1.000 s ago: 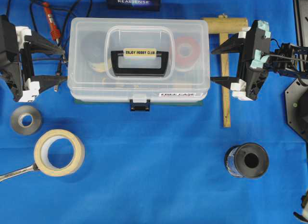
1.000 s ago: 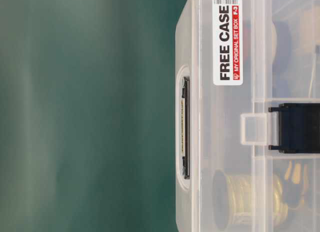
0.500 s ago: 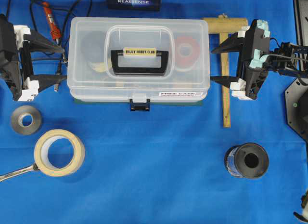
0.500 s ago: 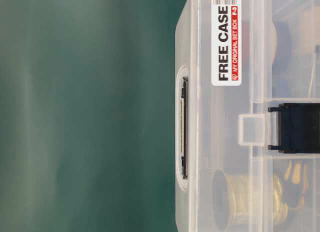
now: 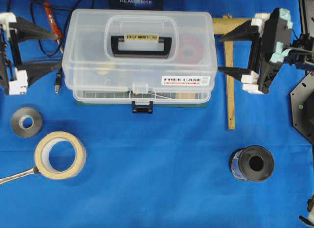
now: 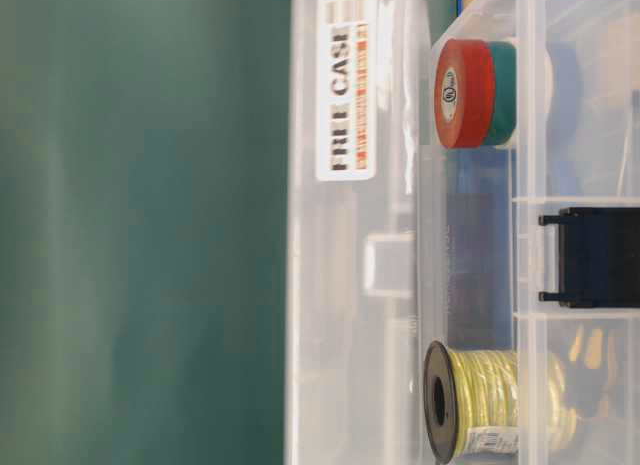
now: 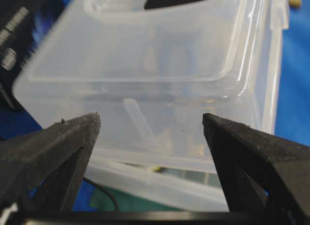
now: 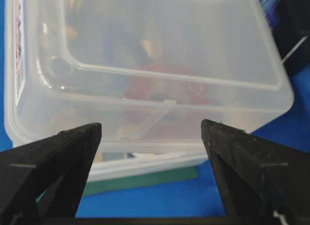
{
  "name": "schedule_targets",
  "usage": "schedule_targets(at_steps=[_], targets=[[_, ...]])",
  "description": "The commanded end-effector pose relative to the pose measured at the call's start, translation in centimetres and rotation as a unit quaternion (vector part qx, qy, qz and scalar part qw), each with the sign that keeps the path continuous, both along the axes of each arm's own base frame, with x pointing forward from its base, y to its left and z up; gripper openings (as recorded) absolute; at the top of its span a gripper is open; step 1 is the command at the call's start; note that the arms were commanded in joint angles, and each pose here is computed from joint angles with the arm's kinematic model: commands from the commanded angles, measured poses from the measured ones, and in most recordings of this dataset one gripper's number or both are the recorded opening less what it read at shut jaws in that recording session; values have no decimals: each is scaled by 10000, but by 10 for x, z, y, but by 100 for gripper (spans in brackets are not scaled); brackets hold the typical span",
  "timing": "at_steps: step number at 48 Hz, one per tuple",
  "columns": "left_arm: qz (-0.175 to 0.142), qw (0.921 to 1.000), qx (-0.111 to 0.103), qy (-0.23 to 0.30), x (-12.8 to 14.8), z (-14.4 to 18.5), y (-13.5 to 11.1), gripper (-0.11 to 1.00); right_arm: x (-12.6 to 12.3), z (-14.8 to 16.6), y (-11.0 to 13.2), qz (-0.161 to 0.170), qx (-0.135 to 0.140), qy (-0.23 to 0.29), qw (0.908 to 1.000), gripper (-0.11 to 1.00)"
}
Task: Open the tool box with both arms.
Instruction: 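Lift and swing the lid up and back with both grippers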
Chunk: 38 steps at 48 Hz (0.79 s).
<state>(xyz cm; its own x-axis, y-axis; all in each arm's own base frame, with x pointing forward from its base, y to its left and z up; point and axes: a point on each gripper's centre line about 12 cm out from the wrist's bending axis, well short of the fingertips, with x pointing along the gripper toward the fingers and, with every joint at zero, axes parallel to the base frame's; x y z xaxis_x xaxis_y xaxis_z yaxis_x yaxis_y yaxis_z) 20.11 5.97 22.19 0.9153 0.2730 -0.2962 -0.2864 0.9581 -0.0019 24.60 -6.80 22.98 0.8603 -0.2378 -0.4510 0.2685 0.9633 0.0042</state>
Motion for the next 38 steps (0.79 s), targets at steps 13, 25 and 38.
schedule_targets(at_steps=[13,25,38], targets=[[242,9983,143,-501,4,18,12,87,5,33,-19,-322,-153,-490,9982,85],[384,9976,171,-557,6,18,19,87,4,39,-27,-475,-189,-575,9970,85],[632,9952,241,-703,2,22,29,87,1,47,-40,-715,-237,-688,9948,85]])
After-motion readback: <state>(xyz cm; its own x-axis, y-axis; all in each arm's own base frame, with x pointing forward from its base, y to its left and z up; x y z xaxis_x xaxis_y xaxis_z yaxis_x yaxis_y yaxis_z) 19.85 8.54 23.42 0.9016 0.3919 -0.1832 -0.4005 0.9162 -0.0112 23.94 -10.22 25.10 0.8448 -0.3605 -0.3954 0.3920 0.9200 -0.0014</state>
